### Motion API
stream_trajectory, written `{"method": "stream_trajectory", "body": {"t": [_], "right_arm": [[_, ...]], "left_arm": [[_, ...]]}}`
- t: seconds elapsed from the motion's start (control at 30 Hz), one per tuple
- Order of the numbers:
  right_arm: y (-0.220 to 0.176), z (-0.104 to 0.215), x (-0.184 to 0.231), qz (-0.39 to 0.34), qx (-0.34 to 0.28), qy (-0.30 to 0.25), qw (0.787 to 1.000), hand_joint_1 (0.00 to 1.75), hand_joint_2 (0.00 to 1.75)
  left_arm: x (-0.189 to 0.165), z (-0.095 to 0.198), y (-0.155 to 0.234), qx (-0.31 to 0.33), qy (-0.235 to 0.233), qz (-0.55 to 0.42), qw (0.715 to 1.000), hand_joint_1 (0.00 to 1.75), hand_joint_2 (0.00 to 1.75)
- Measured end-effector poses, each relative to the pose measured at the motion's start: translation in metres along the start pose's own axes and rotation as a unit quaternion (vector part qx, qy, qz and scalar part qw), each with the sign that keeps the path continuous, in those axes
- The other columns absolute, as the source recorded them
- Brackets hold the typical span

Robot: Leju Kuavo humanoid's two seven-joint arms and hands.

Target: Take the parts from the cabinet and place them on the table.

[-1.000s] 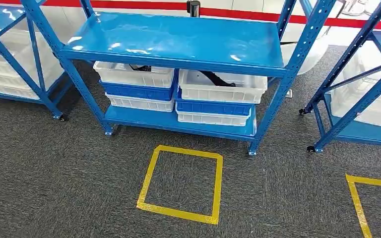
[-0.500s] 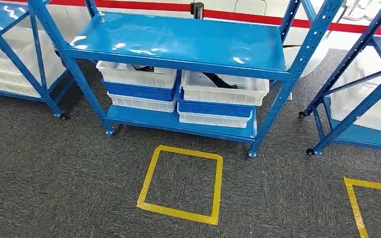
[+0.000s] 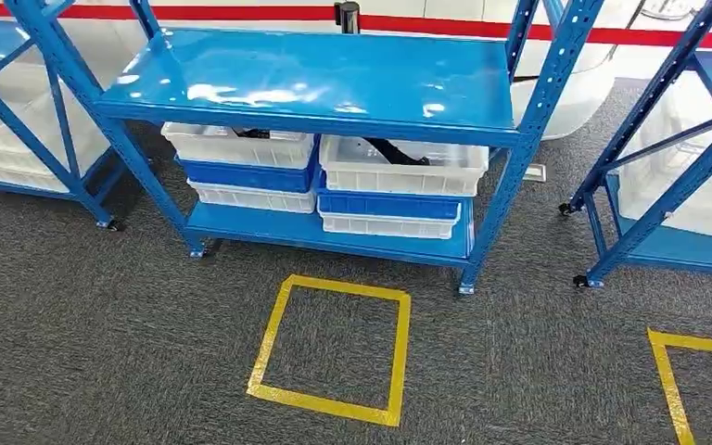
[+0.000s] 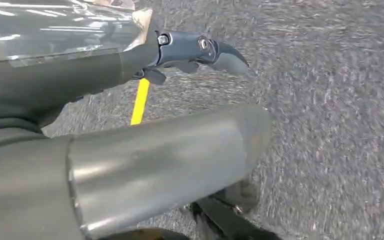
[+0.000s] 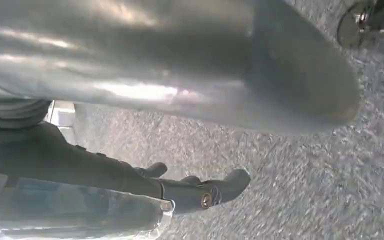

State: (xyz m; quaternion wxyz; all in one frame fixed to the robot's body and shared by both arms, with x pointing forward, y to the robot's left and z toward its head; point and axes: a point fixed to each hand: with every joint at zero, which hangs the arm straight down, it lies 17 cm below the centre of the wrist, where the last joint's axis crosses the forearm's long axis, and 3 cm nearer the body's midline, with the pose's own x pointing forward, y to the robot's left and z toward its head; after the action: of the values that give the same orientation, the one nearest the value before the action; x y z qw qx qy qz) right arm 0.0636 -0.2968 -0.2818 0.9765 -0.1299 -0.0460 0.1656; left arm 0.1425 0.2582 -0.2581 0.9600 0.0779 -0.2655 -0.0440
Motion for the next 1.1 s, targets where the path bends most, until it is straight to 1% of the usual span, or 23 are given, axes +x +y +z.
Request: {"method": "stream_trajectory", "body": {"t": [0.2, 0.23, 0.63, 1.1], "right_arm": [[-0.0002, 0.0001, 0.0019, 0.008, -0.001, -0.003, 1.0, 0.0, 0.0], [0.0045, 0.0013, 0.0041, 0.009, 0.003, -0.005, 1.0, 0.0, 0.0], [-0.0031, -0.0008, -0.0009, 0.022, -0.002, -0.004, 1.0, 0.0, 0.0], [-0.0045, -0.0011, 0.0005, 0.025, -0.001, -0.005, 1.0, 0.0, 0.0]], "left_arm": [[-0.0038, 0.0011, 0.0003, 0.001, 0.003, 0.003, 1.0, 0.0, 0.0], [-0.0042, 0.0, 0.0063, 0.006, 0.003, 0.001, 1.0, 0.0, 0.0], [-0.0043, 0.0016, -0.0018, 0.005, 0.007, 0.007, 1.0, 0.0, 0.0], [-0.0051, 0.0015, 0.0004, 0.012, 0.01, 0.016, 1.0, 0.0, 0.0]]}}
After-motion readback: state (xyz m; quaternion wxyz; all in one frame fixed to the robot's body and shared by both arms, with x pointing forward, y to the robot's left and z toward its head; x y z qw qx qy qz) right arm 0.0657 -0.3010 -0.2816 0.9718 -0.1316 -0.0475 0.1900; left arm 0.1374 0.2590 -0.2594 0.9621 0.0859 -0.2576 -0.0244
